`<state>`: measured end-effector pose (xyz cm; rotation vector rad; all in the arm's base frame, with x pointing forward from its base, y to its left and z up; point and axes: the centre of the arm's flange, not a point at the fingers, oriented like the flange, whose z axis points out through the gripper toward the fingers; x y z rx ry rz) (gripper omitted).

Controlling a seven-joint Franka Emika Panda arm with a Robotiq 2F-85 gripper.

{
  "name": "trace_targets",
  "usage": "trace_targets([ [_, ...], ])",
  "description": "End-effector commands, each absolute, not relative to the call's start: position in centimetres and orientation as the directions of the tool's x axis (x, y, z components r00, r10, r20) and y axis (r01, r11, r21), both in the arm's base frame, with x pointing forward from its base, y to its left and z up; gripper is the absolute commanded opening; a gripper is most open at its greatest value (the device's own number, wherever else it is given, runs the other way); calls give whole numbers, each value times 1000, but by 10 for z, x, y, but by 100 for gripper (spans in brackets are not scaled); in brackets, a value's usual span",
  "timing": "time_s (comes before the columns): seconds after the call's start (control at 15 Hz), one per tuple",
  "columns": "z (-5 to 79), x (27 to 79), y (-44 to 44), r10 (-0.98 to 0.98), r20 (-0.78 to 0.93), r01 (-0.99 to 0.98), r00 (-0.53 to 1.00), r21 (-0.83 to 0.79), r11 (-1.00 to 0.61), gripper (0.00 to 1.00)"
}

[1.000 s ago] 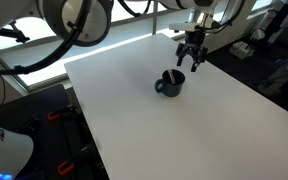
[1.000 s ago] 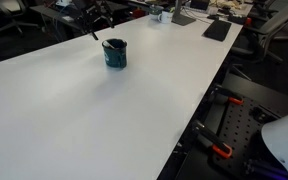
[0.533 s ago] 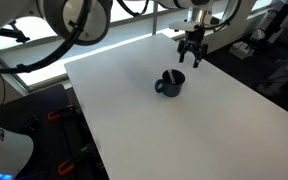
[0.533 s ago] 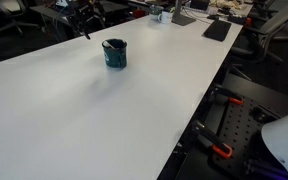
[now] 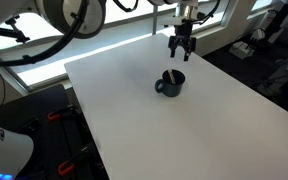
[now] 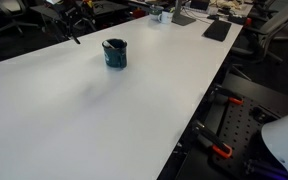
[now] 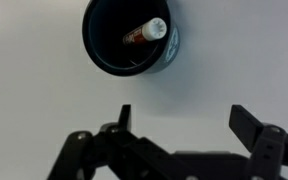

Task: Remove the marker from the cup

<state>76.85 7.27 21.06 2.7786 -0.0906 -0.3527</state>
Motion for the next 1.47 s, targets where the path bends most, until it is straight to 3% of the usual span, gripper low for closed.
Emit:
trace_targets([
  [0.0, 223, 730, 74, -152, -241, -55, 958, 369, -928, 100],
  [0.2, 217, 735, 80, -186, -266, -70, 946, 392, -917, 100],
  [0.27, 210, 764, 78, -155, -241, -61, 958, 357, -932, 100],
  [0.53, 209, 762, 81, -161, -246, -61, 956, 369, -928, 100],
  [1.4, 268, 718, 140, -190, -115, -124, 975, 431, -894, 100],
])
